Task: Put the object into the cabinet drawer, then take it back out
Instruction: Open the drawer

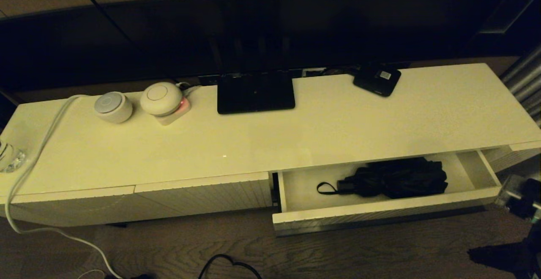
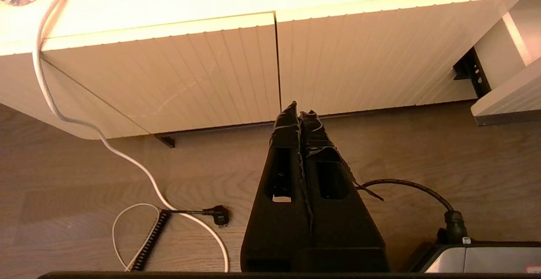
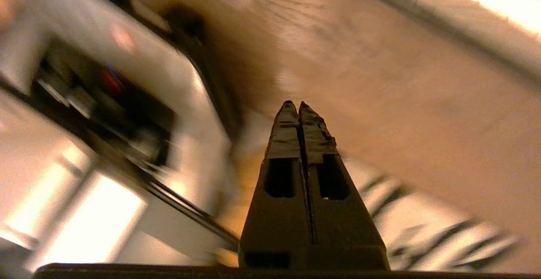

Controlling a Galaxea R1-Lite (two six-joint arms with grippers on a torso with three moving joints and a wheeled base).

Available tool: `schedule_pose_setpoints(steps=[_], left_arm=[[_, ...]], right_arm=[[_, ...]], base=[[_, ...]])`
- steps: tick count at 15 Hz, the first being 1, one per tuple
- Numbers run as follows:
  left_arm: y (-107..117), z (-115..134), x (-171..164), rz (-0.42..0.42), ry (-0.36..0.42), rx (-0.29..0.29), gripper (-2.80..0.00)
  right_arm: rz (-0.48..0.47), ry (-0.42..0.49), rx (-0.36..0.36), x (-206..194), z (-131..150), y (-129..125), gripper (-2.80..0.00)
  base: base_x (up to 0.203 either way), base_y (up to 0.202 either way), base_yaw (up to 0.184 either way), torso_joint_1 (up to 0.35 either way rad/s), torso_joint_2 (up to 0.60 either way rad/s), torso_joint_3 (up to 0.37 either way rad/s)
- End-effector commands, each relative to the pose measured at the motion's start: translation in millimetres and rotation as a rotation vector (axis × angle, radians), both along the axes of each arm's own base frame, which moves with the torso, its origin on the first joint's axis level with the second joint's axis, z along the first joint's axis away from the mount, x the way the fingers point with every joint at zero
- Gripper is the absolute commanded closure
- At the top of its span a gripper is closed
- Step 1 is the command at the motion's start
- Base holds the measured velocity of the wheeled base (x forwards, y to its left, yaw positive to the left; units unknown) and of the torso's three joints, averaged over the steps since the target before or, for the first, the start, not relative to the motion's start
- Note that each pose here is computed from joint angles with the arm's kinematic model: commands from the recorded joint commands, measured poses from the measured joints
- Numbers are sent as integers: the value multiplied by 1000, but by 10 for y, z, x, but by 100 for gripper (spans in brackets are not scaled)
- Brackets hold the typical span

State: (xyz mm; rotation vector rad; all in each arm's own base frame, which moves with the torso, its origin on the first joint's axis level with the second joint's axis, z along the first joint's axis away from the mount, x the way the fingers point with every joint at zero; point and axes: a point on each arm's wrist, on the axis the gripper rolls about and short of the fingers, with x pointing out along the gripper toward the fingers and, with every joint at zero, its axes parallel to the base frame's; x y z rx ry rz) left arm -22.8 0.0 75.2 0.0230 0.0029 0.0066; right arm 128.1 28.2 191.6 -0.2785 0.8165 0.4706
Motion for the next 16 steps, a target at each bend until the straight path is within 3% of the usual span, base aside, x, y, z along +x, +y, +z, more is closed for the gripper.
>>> schedule_pose_setpoints(steps=[1, 4, 6, 11, 16], left_arm=[[0, -9, 2, 1, 3, 0, 0], [0, -9, 2, 1, 3, 0, 0], [0, -9, 2, 1, 3, 0, 0], [0, -9, 2, 1, 3, 0, 0], [0, -9, 2, 1, 3, 0, 0]], right_arm=[[-174, 127, 109, 319, -11, 59, 0], [-370, 188, 141, 662, -26, 106, 0], [-444, 202, 134, 853, -51, 132, 0], [-537, 188, 146, 1177, -19, 228, 0], [-554, 200, 130, 1359, -83, 285, 0]], base=[[0, 0, 0, 0, 0, 0], [0, 0, 0, 0, 0, 0], [0, 0, 0, 0, 0, 0], [0, 0, 0, 0, 0, 0], [0, 0, 0, 0, 0, 0]])
